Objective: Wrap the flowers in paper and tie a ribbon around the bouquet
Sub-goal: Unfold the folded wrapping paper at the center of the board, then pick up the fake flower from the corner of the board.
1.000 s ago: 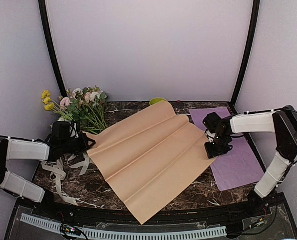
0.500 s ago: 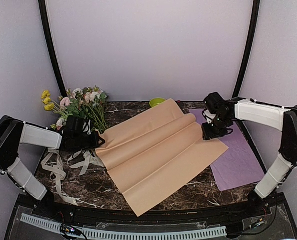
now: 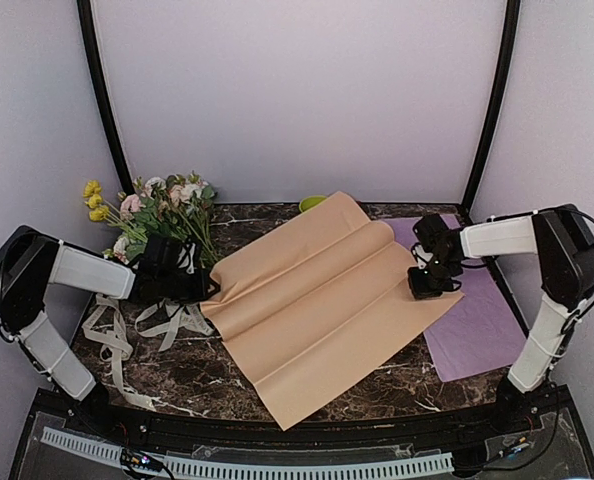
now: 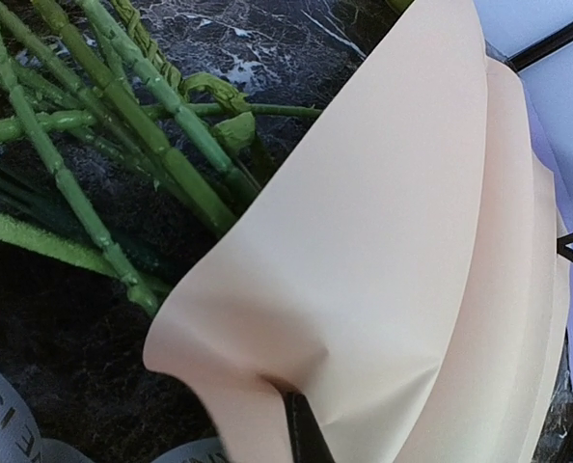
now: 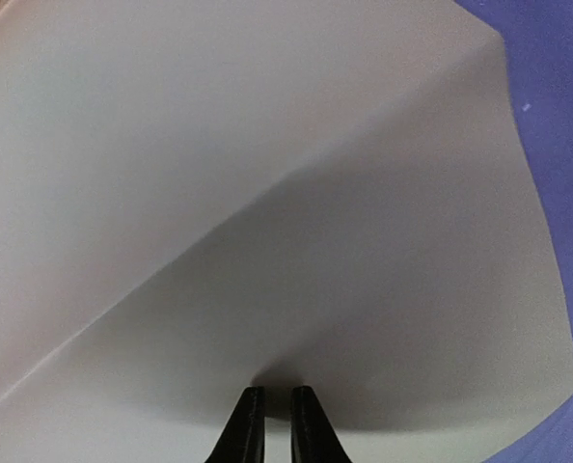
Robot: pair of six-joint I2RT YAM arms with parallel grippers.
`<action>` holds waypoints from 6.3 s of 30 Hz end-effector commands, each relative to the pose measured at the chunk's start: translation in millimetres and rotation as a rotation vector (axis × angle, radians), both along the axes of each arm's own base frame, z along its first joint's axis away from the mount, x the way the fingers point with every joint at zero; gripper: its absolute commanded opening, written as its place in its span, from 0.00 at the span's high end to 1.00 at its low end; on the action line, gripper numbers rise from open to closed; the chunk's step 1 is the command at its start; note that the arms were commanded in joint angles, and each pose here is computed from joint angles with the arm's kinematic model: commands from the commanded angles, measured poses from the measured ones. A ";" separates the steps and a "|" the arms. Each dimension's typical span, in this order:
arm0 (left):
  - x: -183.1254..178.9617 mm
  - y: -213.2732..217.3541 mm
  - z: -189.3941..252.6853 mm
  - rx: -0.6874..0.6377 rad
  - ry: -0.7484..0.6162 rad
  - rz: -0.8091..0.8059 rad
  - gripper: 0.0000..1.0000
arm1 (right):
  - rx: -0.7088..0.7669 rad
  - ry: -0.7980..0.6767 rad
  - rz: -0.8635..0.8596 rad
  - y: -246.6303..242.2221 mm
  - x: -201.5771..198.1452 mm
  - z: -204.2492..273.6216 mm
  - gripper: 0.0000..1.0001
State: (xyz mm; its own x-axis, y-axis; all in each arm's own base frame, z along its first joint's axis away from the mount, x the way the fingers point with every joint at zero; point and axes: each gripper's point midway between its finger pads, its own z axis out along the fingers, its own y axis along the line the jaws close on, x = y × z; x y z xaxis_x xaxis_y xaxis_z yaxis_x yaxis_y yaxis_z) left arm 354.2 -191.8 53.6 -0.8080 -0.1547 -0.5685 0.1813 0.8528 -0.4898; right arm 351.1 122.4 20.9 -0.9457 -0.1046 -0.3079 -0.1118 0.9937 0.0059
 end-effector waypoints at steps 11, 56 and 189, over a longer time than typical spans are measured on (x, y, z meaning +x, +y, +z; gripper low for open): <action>-11.4 -49.2 4.1 -0.038 -0.046 -0.186 1.00 | -0.024 -0.019 -0.302 -99.1 -41.8 -4.1 0.91; -25.6 -78.5 4.2 0.263 -0.160 -0.354 0.62 | -0.027 0.182 0.165 61.9 -127.1 -23.4 0.94; 175.7 142.4 91.8 0.256 -0.178 0.436 0.59 | -0.054 -0.038 0.078 29.1 11.2 21.2 0.83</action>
State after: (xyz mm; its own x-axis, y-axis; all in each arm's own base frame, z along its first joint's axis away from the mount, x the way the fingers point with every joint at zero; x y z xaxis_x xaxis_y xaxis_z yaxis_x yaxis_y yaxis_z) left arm 511.8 -45.8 114.4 -0.6236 -0.3103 -0.7175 -0.2151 0.9505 -0.2241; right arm 364.7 151.1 45.6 -0.9211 -0.1788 -0.3460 -0.1754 0.9836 -0.0414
